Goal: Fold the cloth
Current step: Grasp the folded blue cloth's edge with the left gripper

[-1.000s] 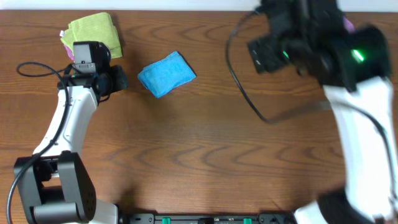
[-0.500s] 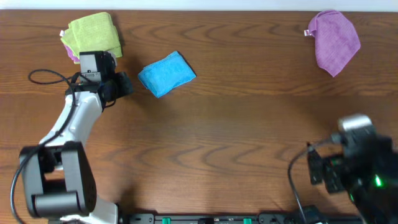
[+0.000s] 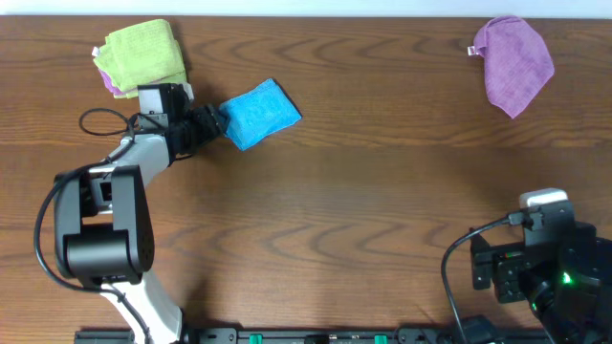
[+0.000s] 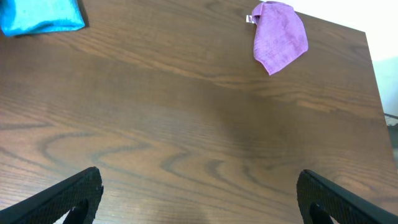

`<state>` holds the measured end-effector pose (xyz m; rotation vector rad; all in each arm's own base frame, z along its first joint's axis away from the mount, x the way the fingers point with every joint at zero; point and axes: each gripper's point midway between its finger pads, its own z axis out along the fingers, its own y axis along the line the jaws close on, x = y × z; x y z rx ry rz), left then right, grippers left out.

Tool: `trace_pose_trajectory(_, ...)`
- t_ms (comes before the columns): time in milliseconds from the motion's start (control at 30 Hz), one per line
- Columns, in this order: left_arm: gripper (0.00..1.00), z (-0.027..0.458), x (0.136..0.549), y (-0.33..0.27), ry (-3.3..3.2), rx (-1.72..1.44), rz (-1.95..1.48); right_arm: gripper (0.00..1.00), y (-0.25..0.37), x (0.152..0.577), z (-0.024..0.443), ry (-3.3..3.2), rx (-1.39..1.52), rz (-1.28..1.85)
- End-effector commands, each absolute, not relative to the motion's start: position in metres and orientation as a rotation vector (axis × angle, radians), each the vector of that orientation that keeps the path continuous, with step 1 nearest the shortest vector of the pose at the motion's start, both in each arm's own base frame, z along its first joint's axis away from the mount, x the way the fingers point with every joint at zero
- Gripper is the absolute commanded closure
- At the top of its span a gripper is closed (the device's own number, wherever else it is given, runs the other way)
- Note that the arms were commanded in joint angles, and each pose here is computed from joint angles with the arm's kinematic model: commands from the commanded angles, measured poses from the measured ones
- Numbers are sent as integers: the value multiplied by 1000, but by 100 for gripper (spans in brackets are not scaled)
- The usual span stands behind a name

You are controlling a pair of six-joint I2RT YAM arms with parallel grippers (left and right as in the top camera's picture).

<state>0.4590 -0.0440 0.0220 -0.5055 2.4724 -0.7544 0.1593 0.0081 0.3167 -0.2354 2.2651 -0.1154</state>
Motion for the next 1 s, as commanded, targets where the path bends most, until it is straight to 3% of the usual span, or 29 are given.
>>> trace_pose_trajectory(0,28,9,456,-60,2489,-550,-859,1,5,161,315,2278,-187,-117)
trace_pose_trajectory(500,19,-12,454,-86,2534,-507,-857,1,6,163,317,2263,-165,-105)
trace_pose_trajectory(833,20,-33,456,-109,2539,-477,-883,1,6,164,318,2262,-149,-97)
trace_pose_trajectory(967,28,-36,461,-114,2518,-458,-874,1,6,164,318,2262,-134,-90)
